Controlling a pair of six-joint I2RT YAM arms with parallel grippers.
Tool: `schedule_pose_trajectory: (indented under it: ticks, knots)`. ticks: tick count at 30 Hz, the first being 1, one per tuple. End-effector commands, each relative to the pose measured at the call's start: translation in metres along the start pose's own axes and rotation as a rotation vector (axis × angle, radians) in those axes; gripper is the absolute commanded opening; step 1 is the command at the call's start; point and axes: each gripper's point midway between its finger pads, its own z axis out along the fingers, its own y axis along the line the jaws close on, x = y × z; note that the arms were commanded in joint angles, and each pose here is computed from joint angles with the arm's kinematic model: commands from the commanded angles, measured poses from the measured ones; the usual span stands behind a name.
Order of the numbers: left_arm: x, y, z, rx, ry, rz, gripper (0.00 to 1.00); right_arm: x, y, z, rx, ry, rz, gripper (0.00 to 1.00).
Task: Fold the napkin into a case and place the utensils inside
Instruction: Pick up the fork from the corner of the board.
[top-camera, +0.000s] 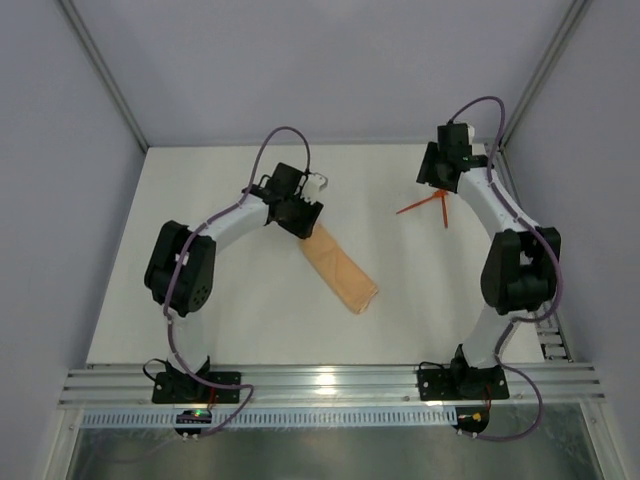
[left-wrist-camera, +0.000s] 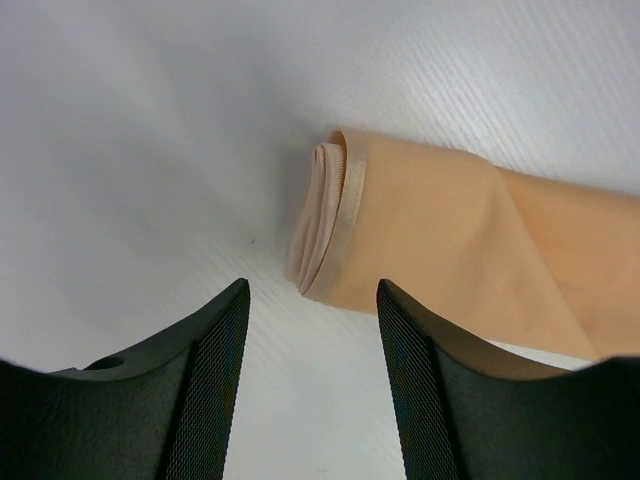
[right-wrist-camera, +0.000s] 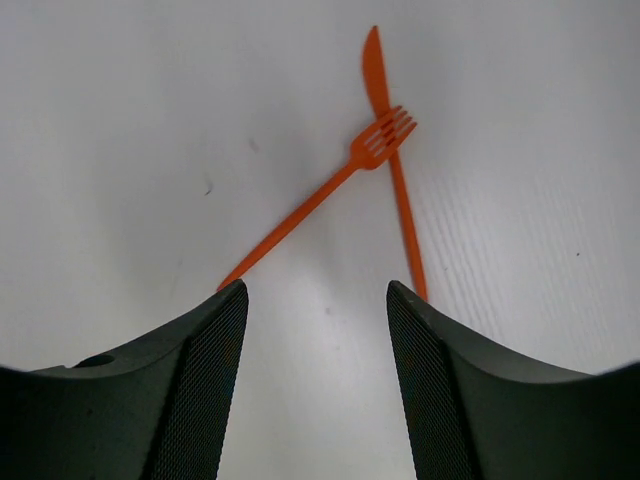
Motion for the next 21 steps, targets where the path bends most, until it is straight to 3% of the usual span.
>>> schedule_pose_trajectory:
  ticks: [1,5,11,21]
  knots:
    - [-0.030,0.000,-0.035,-0.012,-0.106,0.011,0.56,0.033,-0.045,0.044,0.087,0.224,-0.036,0.62]
    - [-0.031,-0.001,-0.044,-0.015,-0.117,0.034,0.57,0.026,-0.053,0.075,0.087,0.262,-0.019,0.53]
    - [-0.027,-0.001,-0.044,-0.009,-0.109,0.046,0.57,-0.008,-0.037,0.079,0.056,0.138,0.132,0.52]
    - [-0.026,-0.004,-0.042,0.014,-0.106,0.044,0.57,0.030,-0.023,0.116,0.153,0.173,0.229,0.52]
